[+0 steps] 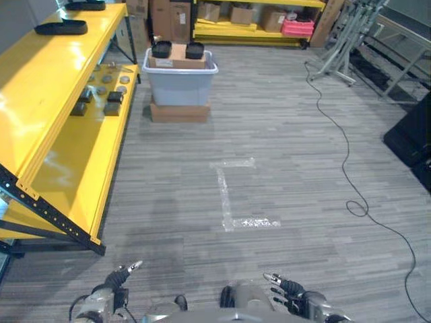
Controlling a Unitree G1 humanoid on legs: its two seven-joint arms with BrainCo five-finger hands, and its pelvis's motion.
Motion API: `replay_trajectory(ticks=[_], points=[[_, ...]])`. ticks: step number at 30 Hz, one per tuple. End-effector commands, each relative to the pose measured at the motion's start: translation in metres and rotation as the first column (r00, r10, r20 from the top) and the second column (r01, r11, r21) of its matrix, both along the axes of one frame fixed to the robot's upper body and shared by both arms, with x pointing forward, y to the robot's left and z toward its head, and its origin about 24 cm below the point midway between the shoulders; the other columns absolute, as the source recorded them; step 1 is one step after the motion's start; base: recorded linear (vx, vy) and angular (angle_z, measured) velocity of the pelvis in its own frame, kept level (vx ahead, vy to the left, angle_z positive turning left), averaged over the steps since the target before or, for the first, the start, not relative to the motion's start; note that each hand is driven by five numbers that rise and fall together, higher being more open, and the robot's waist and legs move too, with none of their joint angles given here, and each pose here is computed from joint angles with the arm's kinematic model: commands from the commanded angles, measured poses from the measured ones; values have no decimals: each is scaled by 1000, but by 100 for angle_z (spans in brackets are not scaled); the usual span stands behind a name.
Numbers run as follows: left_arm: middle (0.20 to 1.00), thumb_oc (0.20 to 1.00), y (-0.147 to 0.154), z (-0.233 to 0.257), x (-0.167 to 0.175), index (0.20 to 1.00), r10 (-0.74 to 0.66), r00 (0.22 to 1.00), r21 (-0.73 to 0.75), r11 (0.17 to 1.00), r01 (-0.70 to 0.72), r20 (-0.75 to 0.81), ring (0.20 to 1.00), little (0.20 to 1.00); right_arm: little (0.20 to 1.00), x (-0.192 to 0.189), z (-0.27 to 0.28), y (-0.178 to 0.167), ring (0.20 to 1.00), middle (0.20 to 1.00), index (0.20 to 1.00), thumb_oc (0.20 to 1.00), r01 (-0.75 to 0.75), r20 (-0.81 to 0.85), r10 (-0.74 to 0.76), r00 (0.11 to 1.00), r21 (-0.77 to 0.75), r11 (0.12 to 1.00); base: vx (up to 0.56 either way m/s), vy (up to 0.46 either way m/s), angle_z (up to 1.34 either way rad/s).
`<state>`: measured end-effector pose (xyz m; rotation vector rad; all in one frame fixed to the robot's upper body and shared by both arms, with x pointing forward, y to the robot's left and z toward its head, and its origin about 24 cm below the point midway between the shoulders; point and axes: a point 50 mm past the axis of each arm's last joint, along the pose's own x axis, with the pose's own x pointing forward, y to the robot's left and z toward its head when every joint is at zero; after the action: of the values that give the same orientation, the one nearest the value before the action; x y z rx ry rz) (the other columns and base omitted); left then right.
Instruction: Move parts from the plastic box to the shelf.
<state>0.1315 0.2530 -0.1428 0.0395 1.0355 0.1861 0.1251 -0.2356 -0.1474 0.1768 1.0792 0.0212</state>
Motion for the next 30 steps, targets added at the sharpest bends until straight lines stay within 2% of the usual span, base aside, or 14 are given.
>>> replay_trajectory(ticks=[1,8,12,15,18,20,25,30], points=[[1000,1000,-1,3,9,1000,15,998,-13,1000,-14,59,1000,1000,1000,3,0,1,1000,1000,1000,1000,-41,-11,41,999,-1,999,176,-81,3],[1000,1000,-3,2,8,1000,25,999,-33,999,-23,41,1000,1000,1000,-17,-6,-1,1000,1000,1000,1000,18,-91,-17,996,9,1000,291,-164,9],[1000,1000,-11,-2,3,1000,93,996,-100,991,-91,16,1000,1000,1000,-25,-7,-9,1000,1000,1000,1000,59,-147,-58,987,-4,998,250,-172,56],[1000,1000,-14,-5,-2,1000,107,994,-117,987,-107,-7,1000,1000,1000,-29,-7,-13,1000,1000,1000,1000,14,-180,-16,984,-10,1000,171,-175,22],[1000,1000,-16,-8,-8,1000,116,993,-123,985,-120,-38,1000,1000,1000,-31,-6,-19,1000,1000,1000,1000,10,-181,-19,983,-48,999,191,-203,-20],[1000,1000,-19,-10,-12,1000,76,995,-122,989,-83,-65,1000,1000,1000,-31,-5,-24,1000,1000,1000,1000,51,-167,-60,984,-58,997,210,-73,0],[1000,1000,-19,-16,-33,1000,63,991,-119,990,-77,-119,1000,1000,1000,-23,-1,-30,1000,1000,1000,1000,24,-146,-34,989,-73,997,312,129,-10],[1000,1000,-19,-20,-51,1000,24,988,-105,994,-40,-152,1000,1000,1000,-14,2,-32,1000,1000,1000,1000,59,-108,-67,992,-76,995,315,137,-46]])
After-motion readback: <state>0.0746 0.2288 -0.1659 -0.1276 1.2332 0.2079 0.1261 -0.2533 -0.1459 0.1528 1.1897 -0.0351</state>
